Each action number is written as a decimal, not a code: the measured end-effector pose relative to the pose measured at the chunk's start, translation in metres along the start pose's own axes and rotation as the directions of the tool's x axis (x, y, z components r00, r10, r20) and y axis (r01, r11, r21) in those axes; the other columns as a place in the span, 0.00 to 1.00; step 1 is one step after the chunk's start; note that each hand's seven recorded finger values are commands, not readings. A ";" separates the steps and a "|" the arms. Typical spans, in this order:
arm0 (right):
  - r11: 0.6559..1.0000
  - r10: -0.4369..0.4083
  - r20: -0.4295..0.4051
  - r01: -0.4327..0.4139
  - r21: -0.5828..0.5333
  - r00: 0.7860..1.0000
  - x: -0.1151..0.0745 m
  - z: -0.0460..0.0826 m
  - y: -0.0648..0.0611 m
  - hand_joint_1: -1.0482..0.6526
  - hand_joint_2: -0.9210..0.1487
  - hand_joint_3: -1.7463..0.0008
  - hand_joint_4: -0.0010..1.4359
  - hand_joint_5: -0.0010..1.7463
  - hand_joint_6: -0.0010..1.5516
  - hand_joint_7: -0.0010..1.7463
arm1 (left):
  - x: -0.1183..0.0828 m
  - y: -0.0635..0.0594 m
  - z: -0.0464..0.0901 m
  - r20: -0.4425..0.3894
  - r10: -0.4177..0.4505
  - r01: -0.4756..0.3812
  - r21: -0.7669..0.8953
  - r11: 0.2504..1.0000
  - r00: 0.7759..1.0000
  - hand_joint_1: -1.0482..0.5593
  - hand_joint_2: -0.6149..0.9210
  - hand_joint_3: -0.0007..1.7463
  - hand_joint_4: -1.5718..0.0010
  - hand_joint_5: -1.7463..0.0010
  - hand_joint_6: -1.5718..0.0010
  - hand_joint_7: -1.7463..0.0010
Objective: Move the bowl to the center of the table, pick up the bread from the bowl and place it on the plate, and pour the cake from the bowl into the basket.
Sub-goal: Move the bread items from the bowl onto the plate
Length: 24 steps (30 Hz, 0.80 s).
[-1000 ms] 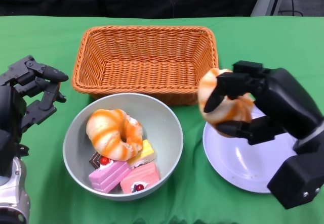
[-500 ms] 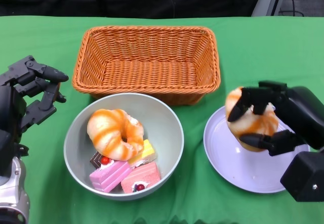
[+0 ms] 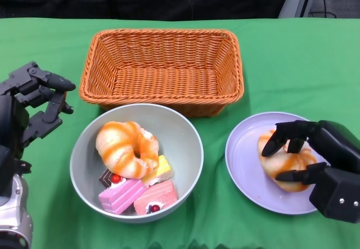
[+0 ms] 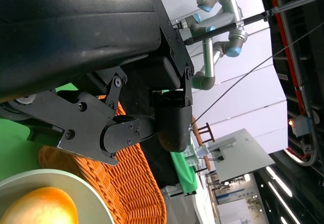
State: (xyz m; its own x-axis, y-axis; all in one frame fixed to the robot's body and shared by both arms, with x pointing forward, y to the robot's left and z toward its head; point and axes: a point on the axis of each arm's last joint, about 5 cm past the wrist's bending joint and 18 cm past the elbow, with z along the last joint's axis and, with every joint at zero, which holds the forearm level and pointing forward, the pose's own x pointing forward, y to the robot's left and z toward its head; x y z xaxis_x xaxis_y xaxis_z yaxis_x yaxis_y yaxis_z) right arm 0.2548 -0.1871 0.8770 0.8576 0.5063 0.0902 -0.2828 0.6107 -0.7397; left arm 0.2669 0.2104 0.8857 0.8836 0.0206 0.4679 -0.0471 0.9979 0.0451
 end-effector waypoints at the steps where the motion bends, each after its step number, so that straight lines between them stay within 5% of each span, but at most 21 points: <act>1: 1.000 0.003 -0.003 -0.003 -0.003 1.000 0.000 -0.001 0.001 0.66 0.00 0.96 0.53 0.65 0.54 0.38 | 0.000 0.000 0.000 0.000 0.000 0.000 0.001 1.000 1.000 0.58 0.89 0.41 0.43 0.17 0.42 0.40; 5: 1.000 -0.002 0.006 0.003 -0.031 1.000 0.001 0.000 0.002 0.64 0.01 0.99 0.57 0.45 0.60 0.19 | 0.000 0.000 0.000 -0.001 -0.003 0.003 0.005 1.000 1.000 0.59 0.89 0.42 0.44 0.17 0.42 0.40; 11: 0.992 0.000 0.014 0.002 -0.127 1.000 0.006 0.005 0.003 0.56 0.04 1.00 0.53 0.23 0.62 0.03 | 0.000 0.000 0.000 0.000 -0.005 0.005 0.000 1.000 1.000 0.59 0.89 0.42 0.44 0.17 0.42 0.41; 15: 0.983 -0.006 0.011 0.008 -0.185 1.000 0.009 0.010 -0.003 0.50 0.04 1.00 0.45 0.10 0.58 0.00 | 0.000 0.001 0.000 0.001 -0.009 0.009 -0.009 1.000 1.000 0.59 0.89 0.43 0.44 0.16 0.42 0.41; 24: 0.972 0.027 -0.028 -0.033 -0.234 0.999 0.006 0.022 -0.009 0.42 0.06 1.00 0.31 0.01 0.54 0.00 | -0.002 0.001 -0.001 -0.008 -0.015 0.015 -0.012 1.000 1.000 0.59 0.88 0.43 0.44 0.17 0.42 0.41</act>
State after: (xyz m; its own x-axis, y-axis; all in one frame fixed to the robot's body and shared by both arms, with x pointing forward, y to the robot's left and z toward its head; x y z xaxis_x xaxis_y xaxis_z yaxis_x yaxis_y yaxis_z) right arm 0.2531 -0.1763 0.8994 0.8611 0.5058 0.0512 -0.2026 0.4338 -0.8779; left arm 0.2659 0.2117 0.8837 0.8880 0.0062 0.4598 -0.0283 0.9987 0.0413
